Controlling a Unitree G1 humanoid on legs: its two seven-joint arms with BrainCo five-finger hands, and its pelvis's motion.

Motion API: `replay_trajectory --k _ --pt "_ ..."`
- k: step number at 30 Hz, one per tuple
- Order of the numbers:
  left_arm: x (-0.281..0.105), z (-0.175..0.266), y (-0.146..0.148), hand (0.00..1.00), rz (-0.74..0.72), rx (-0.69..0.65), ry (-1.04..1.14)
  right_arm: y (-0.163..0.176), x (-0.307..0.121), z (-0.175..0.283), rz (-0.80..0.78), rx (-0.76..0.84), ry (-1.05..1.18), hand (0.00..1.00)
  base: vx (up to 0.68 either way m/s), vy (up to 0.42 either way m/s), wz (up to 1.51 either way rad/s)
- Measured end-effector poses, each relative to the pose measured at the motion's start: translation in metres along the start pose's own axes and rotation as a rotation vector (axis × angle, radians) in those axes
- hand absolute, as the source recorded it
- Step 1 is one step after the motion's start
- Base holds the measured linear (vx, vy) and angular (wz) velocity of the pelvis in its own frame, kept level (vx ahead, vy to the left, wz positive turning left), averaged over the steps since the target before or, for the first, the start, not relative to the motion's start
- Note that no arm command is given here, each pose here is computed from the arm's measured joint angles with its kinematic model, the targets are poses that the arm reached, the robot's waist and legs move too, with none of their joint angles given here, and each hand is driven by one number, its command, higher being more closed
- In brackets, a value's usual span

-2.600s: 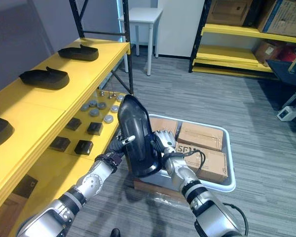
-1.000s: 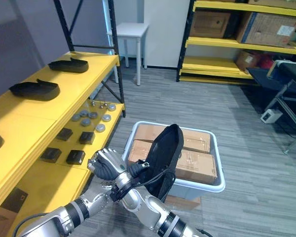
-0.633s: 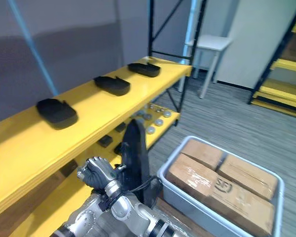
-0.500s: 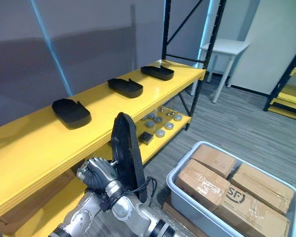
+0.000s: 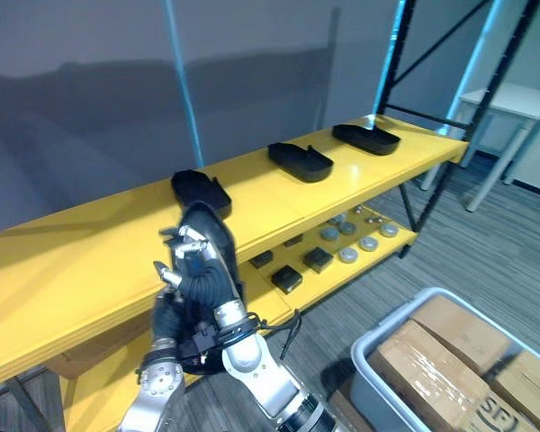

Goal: Walk over and take plastic housings, then place them on the shelf

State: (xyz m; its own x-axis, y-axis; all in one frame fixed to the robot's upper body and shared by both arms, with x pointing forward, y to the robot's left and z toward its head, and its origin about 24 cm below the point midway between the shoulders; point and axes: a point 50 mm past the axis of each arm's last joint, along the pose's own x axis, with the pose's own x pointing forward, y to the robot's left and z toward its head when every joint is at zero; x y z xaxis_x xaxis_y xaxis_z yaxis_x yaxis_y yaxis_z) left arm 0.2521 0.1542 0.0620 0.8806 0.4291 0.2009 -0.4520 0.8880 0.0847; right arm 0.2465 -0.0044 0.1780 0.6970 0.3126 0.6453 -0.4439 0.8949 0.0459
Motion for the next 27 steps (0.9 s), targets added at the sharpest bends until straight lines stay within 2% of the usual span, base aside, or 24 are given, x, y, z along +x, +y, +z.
replay_trajectory --k 3,6,11,14,19,22,27 --pt "0.002 0.028 -0.001 1.00 0.000 -0.031 -0.124 -0.026 0.007 0.015 -0.104 0.140 -0.063 0.00 0.24 0.295 1.09" --pt "0.000 0.052 -0.004 1.00 -0.024 -0.046 -0.255 -0.033 0.009 0.034 -0.090 0.282 -0.162 0.00 0.21 0.130 1.33" --pt "0.000 0.057 -0.002 1.00 -0.036 -0.012 -0.310 -0.030 0.008 0.048 -0.048 0.497 -0.233 0.00 0.15 -0.004 0.77" --pt "-0.001 0.055 -0.001 1.00 -0.056 0.001 -0.304 -0.052 -0.009 0.055 -0.144 0.548 -0.272 0.00 0.12 -0.094 0.70" --pt "-0.011 0.045 0.033 1.00 0.034 0.047 -0.256 -0.090 -0.044 0.057 -0.340 0.497 -0.288 0.00 0.12 -0.122 -0.01" --pt "-0.012 0.047 0.056 1.00 0.135 0.069 -0.260 -0.111 -0.066 0.063 -0.452 0.420 -0.312 0.00 0.09 -0.081 0.10" --pt "-0.010 0.059 0.079 1.00 0.252 0.082 -0.317 -0.152 -0.126 0.071 -0.723 0.204 -0.244 0.00 0.03 -0.019 0.92"
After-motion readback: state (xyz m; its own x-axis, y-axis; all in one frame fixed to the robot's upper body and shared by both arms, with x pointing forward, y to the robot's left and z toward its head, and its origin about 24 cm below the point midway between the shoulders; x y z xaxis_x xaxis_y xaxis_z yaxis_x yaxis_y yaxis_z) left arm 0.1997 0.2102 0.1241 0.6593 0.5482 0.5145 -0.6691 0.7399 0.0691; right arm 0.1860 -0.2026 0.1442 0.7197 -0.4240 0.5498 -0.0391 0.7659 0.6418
